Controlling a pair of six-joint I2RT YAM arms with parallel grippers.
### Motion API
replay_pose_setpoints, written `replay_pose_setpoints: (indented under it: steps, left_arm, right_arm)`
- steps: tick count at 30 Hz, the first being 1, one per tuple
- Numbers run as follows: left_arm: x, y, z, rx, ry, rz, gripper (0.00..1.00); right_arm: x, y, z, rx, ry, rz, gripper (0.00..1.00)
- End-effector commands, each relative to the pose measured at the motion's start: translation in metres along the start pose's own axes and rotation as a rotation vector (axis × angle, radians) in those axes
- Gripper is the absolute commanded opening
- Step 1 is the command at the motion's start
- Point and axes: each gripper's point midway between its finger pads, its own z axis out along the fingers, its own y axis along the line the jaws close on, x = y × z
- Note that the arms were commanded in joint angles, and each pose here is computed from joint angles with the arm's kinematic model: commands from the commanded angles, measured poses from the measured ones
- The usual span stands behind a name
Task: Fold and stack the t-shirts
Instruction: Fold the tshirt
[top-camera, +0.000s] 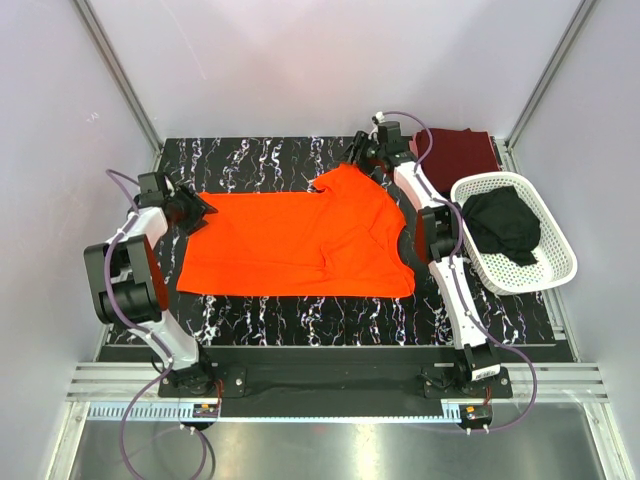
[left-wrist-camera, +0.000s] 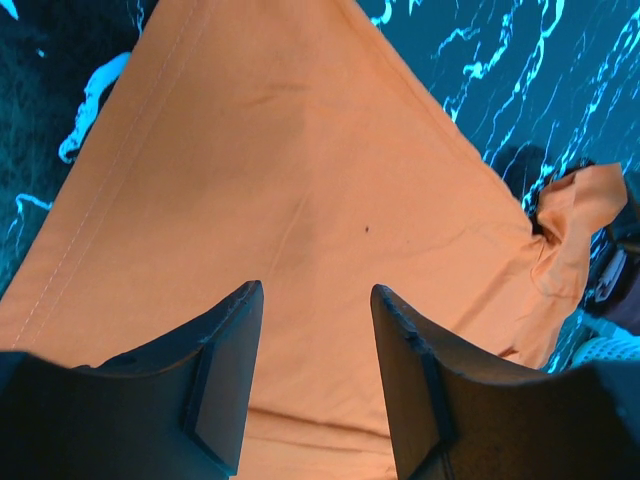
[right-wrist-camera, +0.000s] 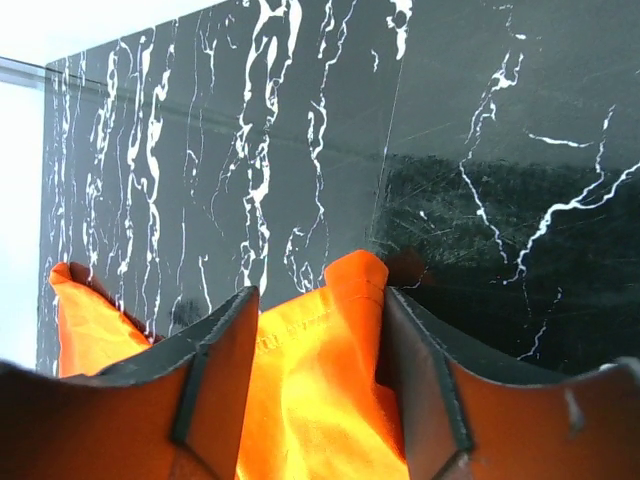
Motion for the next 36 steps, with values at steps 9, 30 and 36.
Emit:
replay_pose_setpoints:
  steps: [9,30,36]
  left_arm:
    - [-0.014,-0.015,0.006,0.049,-0.013,-0.012,0.51]
    - [-0.037,-0.017,0.002,0.064,0.009,-0.193,0.58]
    - [-0.05,-0.029,0.009,0.119,0.0,-0.236,0.67]
  right_arm:
    - [-0.025,0.014,-0.008,-0.07,-0.044,-0.001,0.18]
    - [-0.018,0.134,-0.108,-0.053,0.124,0.036,0.0]
    - [0.009,0.144,-0.13,-0.021,0.177,0.044,0.0]
